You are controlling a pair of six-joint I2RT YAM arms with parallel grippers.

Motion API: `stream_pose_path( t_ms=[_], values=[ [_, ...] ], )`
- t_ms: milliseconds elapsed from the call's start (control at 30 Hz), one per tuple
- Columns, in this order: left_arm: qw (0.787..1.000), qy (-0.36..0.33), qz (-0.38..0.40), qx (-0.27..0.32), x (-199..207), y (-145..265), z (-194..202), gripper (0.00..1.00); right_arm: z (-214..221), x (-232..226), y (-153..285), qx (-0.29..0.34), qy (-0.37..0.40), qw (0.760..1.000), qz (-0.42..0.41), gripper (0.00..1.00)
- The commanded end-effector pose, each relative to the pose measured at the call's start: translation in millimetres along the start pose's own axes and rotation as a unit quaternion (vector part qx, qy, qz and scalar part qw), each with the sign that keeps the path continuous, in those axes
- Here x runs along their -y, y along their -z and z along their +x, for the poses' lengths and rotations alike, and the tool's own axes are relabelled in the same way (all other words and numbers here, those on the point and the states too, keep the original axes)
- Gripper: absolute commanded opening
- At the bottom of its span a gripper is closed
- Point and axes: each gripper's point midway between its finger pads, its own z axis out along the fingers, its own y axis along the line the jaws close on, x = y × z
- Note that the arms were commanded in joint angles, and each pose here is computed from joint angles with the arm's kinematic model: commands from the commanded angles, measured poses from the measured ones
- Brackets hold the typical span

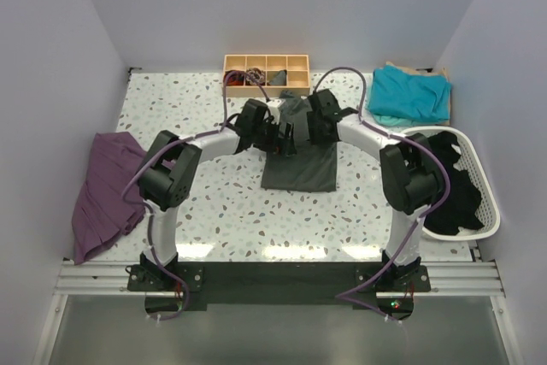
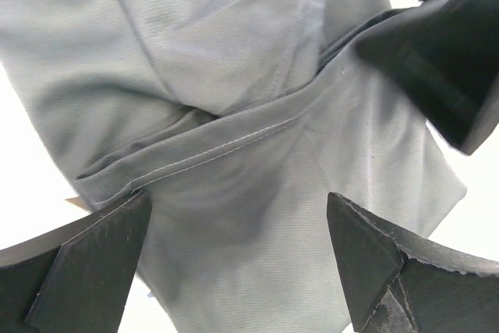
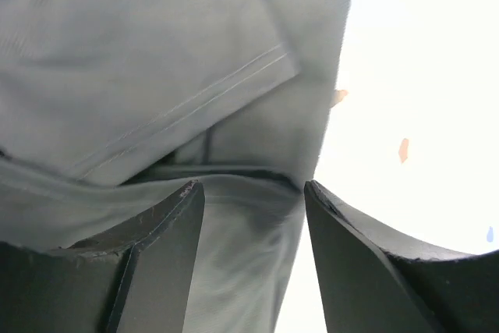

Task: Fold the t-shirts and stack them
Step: Fold the folded rectangular tshirt in 1/3 of the way, then grab one side of the 2/3 rectangular tshirt with both arms

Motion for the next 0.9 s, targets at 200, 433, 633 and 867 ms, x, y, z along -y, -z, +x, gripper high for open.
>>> stream_pose_path(
  t_ms=[200, 433, 633, 867],
  values=[
    [0.996, -0.038, -0.015, 0.073, 15, 55, -42, 1.0, -23, 13, 60, 0.049, -0.007, 0.998, -0.04, 0.58],
    [0.992, -0.023, 0.097, 0.07, 51, 61, -18, 1.0, 36, -26, 68, -0.014, -0.033, 0.985, -0.167, 0.56],
    [0.989, 0.016, 0.139, 0.044, 51, 41, 16, 1.0, 79, -39, 53, -0.061, -0.058, 0.977, -0.197, 0.56],
    [0.994, 0.035, 0.097, 0.031, 29, 30, 39, 1.0, 127, -12, 47, -0.118, -0.075, 0.983, -0.122, 0.56]
  ],
)
